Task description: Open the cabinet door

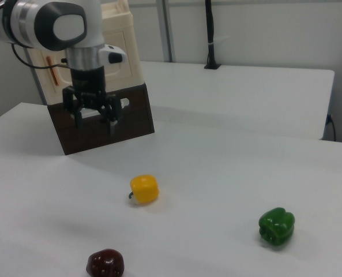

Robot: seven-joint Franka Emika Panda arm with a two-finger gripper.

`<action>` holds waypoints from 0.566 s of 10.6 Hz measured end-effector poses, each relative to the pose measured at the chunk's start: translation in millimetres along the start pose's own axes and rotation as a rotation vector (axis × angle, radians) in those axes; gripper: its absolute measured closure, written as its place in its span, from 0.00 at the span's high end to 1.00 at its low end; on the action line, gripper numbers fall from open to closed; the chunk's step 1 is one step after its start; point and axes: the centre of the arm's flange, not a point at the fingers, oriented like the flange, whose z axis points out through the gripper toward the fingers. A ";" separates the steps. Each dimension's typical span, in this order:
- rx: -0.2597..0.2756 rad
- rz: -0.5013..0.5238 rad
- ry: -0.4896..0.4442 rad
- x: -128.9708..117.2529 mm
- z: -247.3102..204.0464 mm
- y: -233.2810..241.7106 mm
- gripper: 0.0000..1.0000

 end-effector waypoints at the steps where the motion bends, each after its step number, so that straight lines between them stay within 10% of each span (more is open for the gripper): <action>1: -0.004 -0.077 0.011 8.6 -0.3 -18.8 1.00; 6: 0.077 -0.255 0.345 54.3 -27.4 -111.9 1.00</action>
